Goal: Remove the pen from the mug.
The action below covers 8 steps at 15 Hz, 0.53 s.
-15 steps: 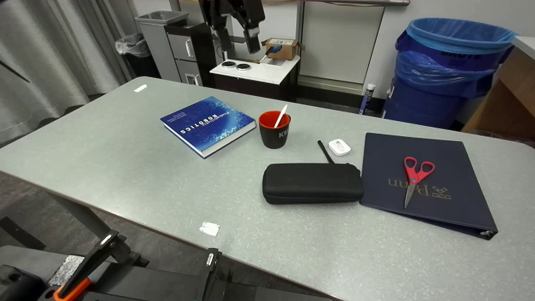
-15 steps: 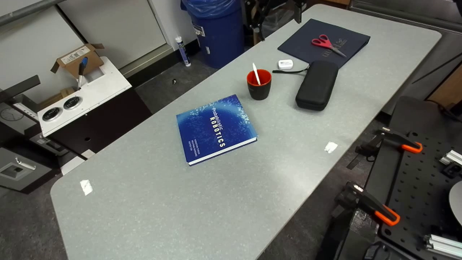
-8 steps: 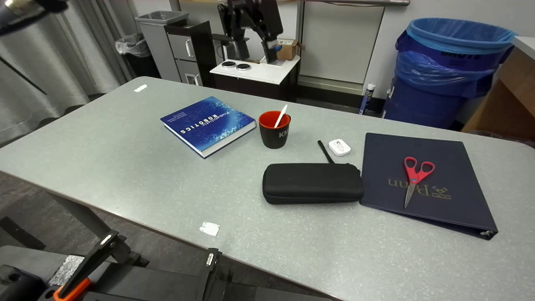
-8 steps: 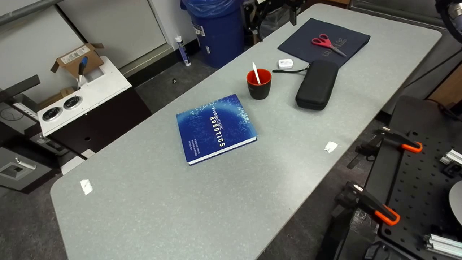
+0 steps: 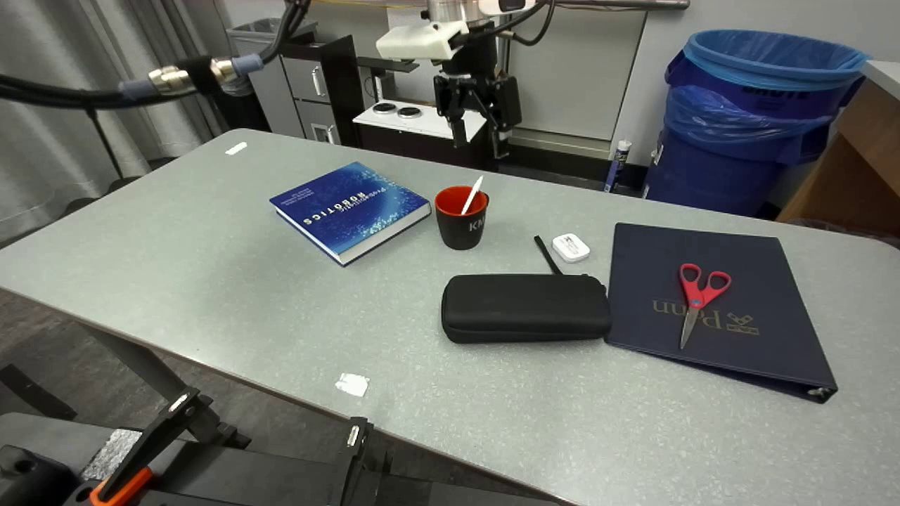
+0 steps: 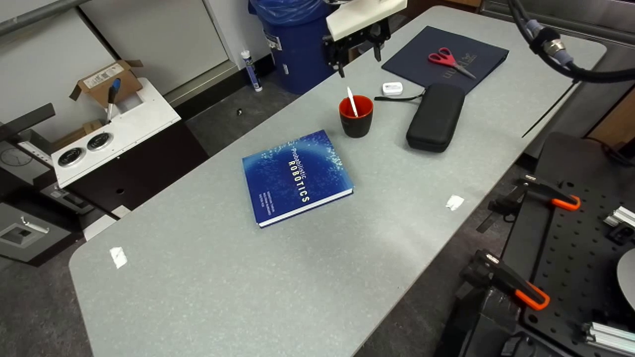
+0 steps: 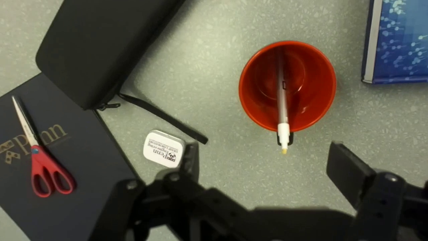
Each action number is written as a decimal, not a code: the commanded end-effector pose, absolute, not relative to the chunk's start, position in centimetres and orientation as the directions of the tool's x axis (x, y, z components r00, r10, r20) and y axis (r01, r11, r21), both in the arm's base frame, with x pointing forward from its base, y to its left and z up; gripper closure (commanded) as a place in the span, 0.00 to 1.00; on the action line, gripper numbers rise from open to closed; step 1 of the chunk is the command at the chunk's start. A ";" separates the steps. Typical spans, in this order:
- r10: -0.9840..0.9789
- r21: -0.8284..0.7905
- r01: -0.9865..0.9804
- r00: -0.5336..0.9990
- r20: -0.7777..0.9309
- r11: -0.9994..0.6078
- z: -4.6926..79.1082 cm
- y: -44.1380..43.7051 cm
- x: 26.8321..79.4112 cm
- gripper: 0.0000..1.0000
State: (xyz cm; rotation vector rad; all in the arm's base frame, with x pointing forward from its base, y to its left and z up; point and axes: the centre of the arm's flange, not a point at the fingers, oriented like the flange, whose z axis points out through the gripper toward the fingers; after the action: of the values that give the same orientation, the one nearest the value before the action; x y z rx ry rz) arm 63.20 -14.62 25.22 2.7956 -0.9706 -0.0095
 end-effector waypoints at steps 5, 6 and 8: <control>-0.613 0.189 -0.612 0.788 0.058 -0.768 24.9 -14.5 64.5 0.00; -0.609 0.186 -0.605 0.792 0.045 -0.774 24.3 -14.6 65.1 0.00; -0.612 0.167 -0.607 0.790 0.024 -0.777 22.9 -14.6 66.4 0.00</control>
State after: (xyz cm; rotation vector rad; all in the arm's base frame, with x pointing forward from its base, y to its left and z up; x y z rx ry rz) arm 64.49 -14.53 24.54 2.7812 -0.9616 -0.0191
